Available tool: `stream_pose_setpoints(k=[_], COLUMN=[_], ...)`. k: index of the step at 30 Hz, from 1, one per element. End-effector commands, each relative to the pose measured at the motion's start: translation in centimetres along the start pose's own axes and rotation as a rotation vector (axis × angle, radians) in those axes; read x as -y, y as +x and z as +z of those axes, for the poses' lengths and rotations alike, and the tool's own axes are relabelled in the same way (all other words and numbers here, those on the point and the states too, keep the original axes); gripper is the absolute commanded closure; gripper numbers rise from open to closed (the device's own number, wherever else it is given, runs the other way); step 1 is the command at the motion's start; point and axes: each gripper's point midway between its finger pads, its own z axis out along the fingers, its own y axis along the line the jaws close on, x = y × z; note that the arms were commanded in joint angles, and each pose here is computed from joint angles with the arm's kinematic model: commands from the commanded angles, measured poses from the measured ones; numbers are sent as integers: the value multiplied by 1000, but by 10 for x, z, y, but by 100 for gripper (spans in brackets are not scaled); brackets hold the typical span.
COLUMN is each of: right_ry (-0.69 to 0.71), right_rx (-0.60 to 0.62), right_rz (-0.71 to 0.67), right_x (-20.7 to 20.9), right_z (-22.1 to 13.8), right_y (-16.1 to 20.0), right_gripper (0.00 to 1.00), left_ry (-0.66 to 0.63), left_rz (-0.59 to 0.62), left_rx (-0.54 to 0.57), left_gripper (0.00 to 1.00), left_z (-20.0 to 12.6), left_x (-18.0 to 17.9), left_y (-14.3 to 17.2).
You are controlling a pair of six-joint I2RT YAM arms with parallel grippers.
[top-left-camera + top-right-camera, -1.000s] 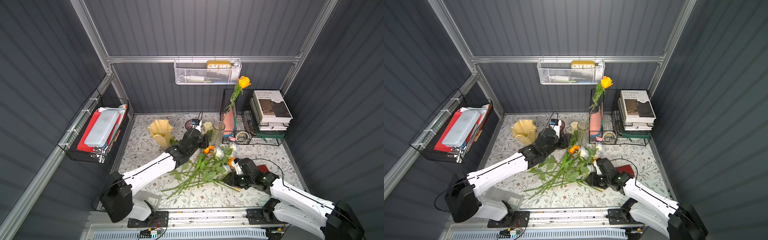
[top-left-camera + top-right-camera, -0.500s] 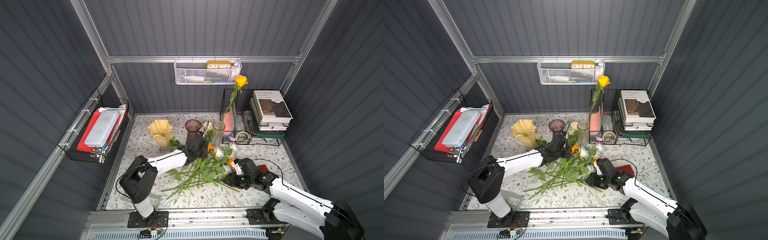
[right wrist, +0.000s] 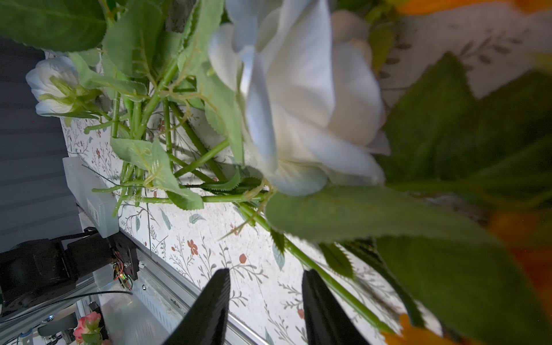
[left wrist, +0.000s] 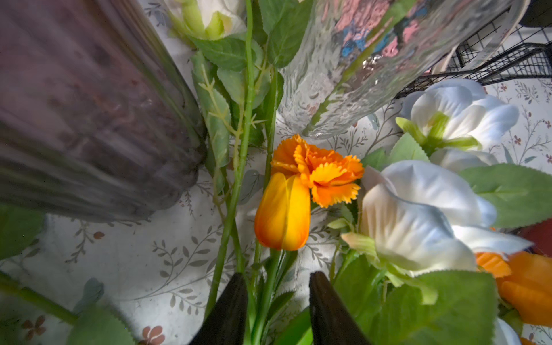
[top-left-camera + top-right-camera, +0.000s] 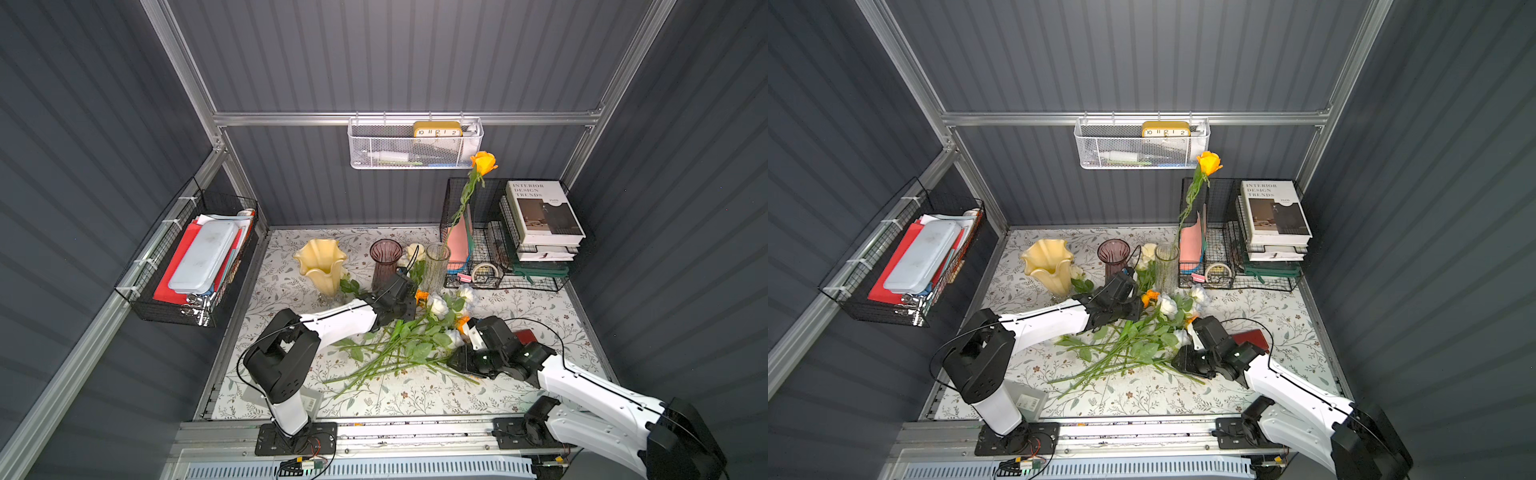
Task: Arrange the flowers in different vases according to their colors
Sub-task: Pick up the flower at the center of the board.
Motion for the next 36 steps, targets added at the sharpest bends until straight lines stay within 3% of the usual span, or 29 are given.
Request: stream_pose_setpoints(k=[1, 8, 13, 16, 19, 25, 36], right_ry=[-5, -9, -14, -12, -15, -19, -19], right_rx=[7, 1, 0, -5, -11, -14, -14], right_rz=[-5, -4, -6, -5, -4, -2, 0], right_x=[-2, -2, -3, -3, -3, -3, -2], right_z=[-3, -1, 0, 2, 4, 6, 4], right_y=[-2, -1, -2, -2, -2, -2, 0], right_gripper=[56, 56, 56, 56, 56, 55, 56], left_ry=[-43, -77, -68, -52, -39, -76, -192], left_rz=[-49, -125, -165, -165, -162, -187, -166], left_rx=[-7, -100, -147, -177, -183, -147, -122], left_gripper=[62, 67, 81, 84, 81, 59, 59], left_z=[-13, -37, -52, -57, -57, -44, -13], left_x=[-12, -28, -32, -32, -30, -33, -46], left_y=[5, 42, 62, 72, 74, 64, 49])
